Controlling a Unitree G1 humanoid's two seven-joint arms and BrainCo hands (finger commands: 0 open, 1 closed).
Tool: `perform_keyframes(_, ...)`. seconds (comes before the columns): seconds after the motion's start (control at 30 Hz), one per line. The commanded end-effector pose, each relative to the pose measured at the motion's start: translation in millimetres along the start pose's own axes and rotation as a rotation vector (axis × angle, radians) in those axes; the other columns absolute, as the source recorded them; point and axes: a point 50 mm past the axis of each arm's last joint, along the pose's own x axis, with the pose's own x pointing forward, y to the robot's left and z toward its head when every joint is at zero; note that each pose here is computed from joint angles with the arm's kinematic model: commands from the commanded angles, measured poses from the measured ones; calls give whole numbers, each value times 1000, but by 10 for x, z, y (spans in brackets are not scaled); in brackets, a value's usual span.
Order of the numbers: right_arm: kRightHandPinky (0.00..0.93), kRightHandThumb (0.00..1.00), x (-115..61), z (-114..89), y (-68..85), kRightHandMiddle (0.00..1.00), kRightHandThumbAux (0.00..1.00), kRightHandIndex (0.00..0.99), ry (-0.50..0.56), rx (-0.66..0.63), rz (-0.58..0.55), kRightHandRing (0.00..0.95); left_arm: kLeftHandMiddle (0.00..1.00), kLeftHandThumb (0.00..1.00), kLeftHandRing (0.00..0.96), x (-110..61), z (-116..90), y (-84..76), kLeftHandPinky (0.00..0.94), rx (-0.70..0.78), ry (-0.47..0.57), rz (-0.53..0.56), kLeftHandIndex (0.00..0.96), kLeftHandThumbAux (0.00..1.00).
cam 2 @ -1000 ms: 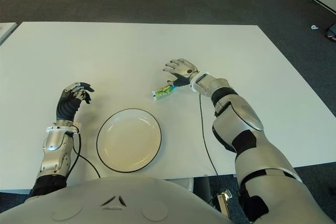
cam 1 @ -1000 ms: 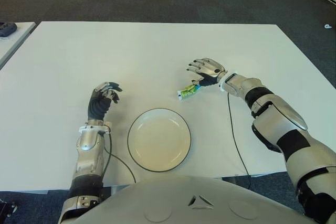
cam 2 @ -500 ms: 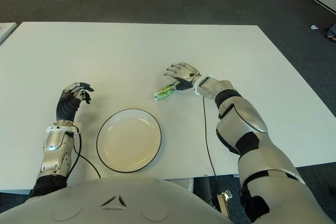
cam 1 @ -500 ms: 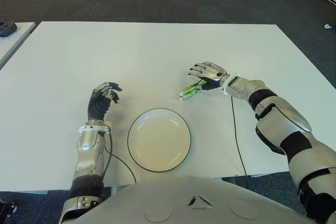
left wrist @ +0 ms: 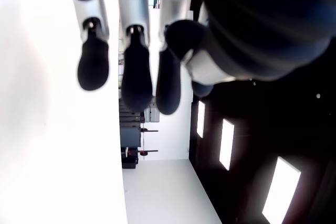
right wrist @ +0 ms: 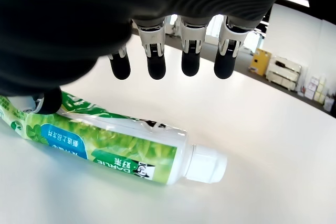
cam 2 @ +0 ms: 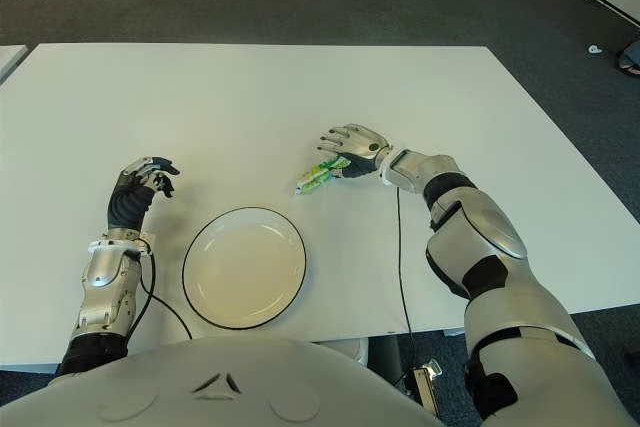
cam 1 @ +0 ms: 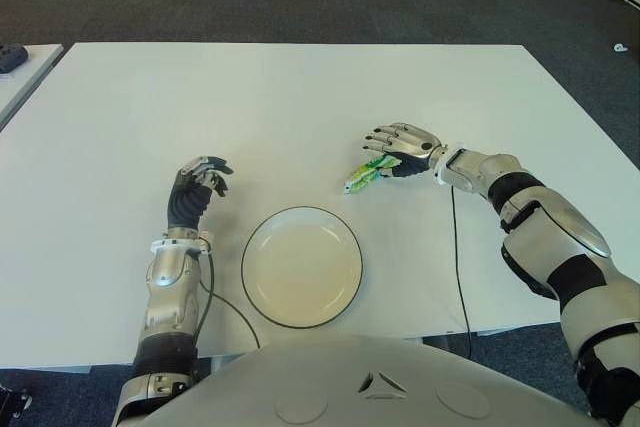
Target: Put the toothpaste on the table into the plate.
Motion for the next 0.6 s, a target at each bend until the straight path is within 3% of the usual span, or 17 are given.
perform_keyframes(0.03, 0, 543, -26, 40, 68, 0, 162, 0, -26, 4, 29, 0, 494, 837, 655, 11, -18, -6, 647, 0, 21, -8, 432, 673)
perform_keyframes(0.6, 0, 535, -93, 46, 176, 0, 152, 0, -54, -50, 100, 0, 510, 838, 678, 17, 4, -4, 690, -12, 7, -25, 430, 671)
